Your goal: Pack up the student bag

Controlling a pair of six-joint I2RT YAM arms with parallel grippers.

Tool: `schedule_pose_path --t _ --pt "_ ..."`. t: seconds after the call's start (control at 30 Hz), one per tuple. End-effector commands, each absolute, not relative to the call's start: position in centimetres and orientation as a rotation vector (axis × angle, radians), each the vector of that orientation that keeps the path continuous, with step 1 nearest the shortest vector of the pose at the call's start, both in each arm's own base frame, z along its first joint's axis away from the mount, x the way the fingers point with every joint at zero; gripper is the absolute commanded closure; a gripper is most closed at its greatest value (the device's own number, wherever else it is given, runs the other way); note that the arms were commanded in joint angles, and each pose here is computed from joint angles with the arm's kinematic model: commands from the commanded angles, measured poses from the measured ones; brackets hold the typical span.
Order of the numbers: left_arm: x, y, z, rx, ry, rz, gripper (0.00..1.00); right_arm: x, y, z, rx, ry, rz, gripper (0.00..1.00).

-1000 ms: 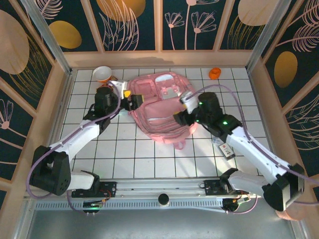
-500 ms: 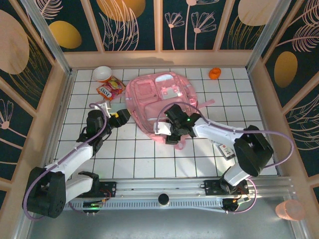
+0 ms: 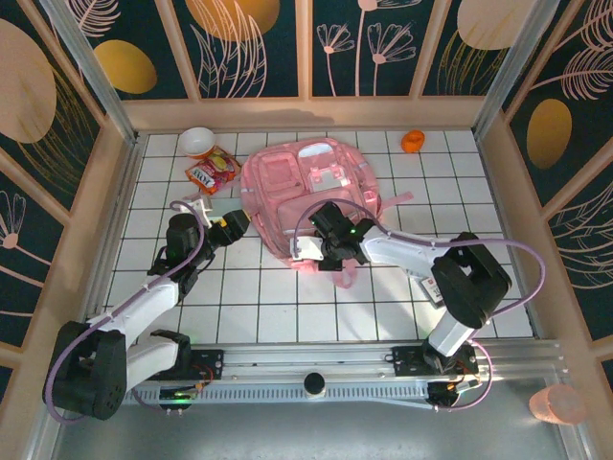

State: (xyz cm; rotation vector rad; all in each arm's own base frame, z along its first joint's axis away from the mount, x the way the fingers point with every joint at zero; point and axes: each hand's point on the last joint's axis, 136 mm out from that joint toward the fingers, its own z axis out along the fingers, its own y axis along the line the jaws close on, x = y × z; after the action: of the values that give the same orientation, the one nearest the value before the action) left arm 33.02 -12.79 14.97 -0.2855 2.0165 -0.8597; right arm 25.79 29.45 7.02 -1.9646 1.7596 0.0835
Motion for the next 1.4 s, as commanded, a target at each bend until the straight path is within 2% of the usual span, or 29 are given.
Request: schedule_pose_path --t 0.0,0.2,0.37,0.5,0.9,1.07,1.2,1.33,1.37 --pt "33.4 -12.9 16.2 -0.225 1.994 -0.842 0.21 27.3 30.2 15.8 -1.837 1.660 0.162 1.00" --pt "32.7 -14.1 17.5 -0.079 1.942 -0.882 0.22 29.7 28.0 27.6 -1.689 1.533 0.275 1.00" --pt "32.5 -14.9 17.7 0.039 1.903 -0.889 0.26 30.8 27.4 32.0 -1.682 1.490 0.278 1.00" --pt "32.4 -15.8 17.1 0.081 1.871 -0.942 0.31 31.0 27.7 33.4 -1.682 1.457 0.281 1.00" --pt "34.6 -19.1 15.3 0.115 1.871 -1.002 0.34 30.8 28.1 33.7 -1.664 1.436 0.311 1.00" --pt "36.3 -19.7 14.0 0.081 1.876 -0.988 0.40 30.6 28.1 33.8 -1.663 1.431 0.318 1.00" --pt "37.6 -20.2 13.9 0.081 1.870 -0.979 0.53 30.5 28.1 33.8 -1.663 1.428 0.320 1.00" --pt "38.0 -20.6 13.9 0.110 1.875 -0.971 0.90 30.5 28.2 33.6 -1.658 1.432 0.318 1.00" --pt "37.9 -20.6 14.0 0.119 1.876 -0.970 0.95 30.6 28.2 33.5 -1.650 1.442 0.313 1.00"
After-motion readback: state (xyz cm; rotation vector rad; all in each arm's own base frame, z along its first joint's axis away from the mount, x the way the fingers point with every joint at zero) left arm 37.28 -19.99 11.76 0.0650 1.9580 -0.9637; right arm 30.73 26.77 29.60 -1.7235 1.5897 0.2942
